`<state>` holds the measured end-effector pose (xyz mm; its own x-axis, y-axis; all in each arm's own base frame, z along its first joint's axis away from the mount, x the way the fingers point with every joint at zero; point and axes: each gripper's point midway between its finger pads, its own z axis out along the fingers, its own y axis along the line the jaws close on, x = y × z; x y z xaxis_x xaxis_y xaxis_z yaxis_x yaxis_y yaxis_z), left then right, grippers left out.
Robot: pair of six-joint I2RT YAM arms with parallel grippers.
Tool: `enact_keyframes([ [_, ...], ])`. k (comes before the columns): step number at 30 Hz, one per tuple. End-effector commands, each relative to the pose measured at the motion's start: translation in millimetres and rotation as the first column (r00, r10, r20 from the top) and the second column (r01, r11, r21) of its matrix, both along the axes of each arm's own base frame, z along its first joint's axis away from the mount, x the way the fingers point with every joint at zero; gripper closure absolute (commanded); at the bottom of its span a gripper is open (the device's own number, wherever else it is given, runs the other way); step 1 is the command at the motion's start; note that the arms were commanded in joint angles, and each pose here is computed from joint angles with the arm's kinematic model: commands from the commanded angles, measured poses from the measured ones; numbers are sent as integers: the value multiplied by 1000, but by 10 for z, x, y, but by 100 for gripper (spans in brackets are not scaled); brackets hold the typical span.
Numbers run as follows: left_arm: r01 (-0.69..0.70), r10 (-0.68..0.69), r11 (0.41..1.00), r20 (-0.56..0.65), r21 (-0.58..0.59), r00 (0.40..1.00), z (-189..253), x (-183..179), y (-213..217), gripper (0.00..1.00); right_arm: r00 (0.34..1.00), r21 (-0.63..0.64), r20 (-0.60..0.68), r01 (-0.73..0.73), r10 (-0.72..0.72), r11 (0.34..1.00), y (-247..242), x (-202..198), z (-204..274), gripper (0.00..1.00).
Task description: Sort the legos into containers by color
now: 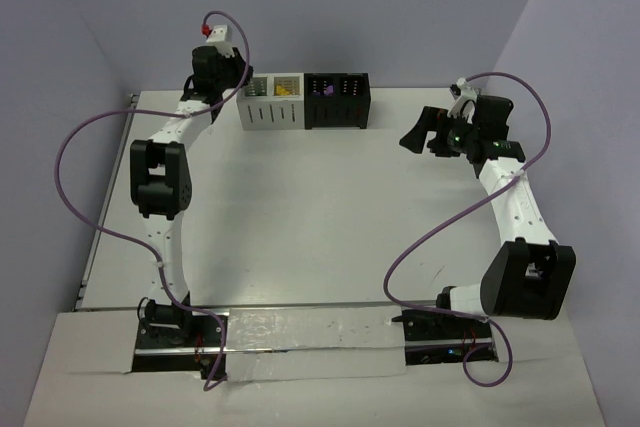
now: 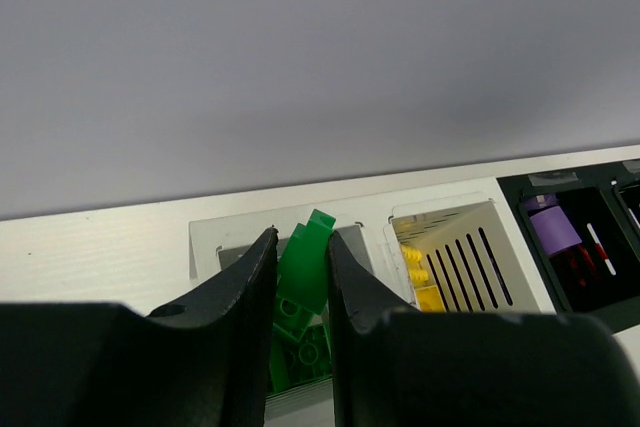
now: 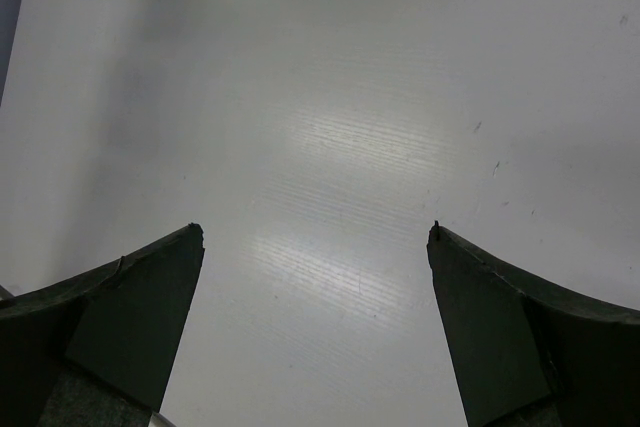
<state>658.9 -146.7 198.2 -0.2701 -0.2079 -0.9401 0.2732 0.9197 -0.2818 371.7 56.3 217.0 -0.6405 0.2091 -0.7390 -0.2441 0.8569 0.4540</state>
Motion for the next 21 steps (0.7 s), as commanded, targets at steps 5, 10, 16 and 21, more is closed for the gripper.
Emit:
enact_keyframes([
  [5,33,-33,999,1,-12,999,122,-59,-97,86,1000,14,22,-5,4,1000,-1,64,22,0],
  [10,29,-29,1000,-15,-4,999,61,-75,-93,75,1000,13,24,-10,10,1000,3,69,35,0],
  [16,33,-33,999,-8,-8,999,122,-89,-98,57,1000,21,20,-16,16,1000,14,78,25,0],
  [21,39,-39,999,7,-4,999,219,-116,-123,52,1000,25,20,-16,15,1000,20,75,23,0],
])
